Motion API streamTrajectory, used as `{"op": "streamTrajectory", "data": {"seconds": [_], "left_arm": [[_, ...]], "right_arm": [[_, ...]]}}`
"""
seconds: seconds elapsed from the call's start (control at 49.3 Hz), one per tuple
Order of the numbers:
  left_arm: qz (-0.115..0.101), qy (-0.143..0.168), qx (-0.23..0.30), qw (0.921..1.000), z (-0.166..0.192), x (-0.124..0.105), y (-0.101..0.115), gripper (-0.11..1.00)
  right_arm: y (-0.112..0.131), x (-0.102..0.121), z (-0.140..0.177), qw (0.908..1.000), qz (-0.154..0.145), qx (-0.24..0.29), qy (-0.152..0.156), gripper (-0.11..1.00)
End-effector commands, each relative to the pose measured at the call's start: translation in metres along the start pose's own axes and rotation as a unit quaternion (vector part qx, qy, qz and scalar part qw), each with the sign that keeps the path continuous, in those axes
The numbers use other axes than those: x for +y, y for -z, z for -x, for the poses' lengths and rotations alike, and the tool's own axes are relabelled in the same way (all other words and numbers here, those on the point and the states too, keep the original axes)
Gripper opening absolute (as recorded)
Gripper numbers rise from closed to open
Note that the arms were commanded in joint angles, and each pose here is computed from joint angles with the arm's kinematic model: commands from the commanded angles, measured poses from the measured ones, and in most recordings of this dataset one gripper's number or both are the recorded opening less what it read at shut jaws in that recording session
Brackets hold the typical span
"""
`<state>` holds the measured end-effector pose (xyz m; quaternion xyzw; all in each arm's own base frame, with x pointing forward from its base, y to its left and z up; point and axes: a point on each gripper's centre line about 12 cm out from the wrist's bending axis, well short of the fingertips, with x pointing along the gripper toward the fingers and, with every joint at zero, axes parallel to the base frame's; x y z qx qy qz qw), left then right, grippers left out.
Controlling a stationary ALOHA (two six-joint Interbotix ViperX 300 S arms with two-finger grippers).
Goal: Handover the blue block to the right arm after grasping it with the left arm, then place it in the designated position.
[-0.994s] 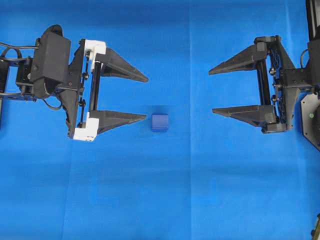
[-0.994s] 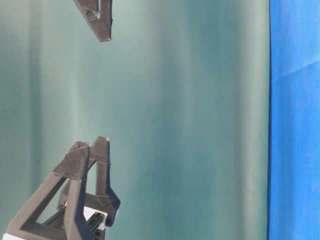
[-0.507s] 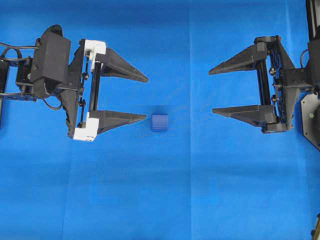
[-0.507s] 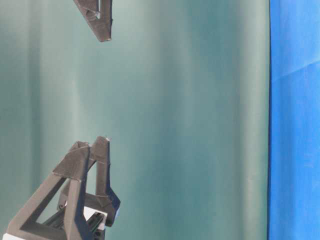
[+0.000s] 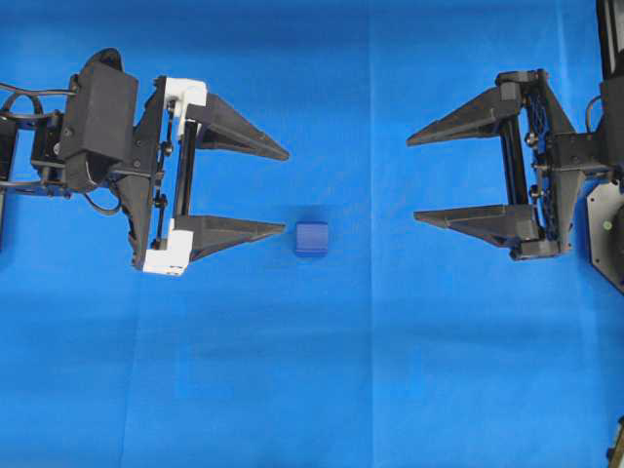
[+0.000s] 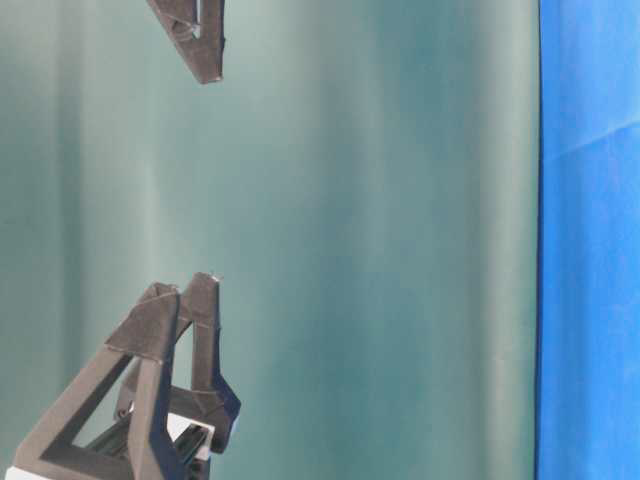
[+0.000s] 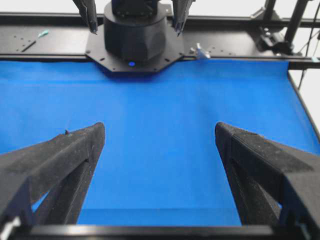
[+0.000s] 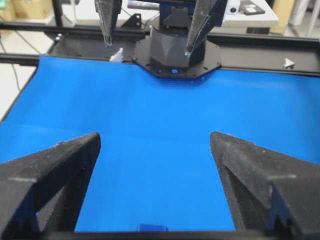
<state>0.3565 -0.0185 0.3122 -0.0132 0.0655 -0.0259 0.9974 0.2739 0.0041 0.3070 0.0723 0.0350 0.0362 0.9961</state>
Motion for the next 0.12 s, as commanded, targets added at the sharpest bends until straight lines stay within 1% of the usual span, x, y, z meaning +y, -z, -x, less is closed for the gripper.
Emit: {"op": "streamTrajectory", "data": {"seconds": [0.0, 0.101], "left_arm": [[-0.002, 0.002, -0.023, 0.9997, 0.0039, -0.0016, -0.0141, 0.93], [-0.001, 0.002, -0.023, 0.9997, 0.0039, -0.0016, -0.0141, 0.93]], "right_arm": [[-0.0054, 0.0006, -0.0007, 1.0000, -0.002, -0.009, -0.002, 0.88], [-0.0054, 0.0006, -0.0007, 1.0000, -0.002, -0.009, -0.002, 0.88]]}}
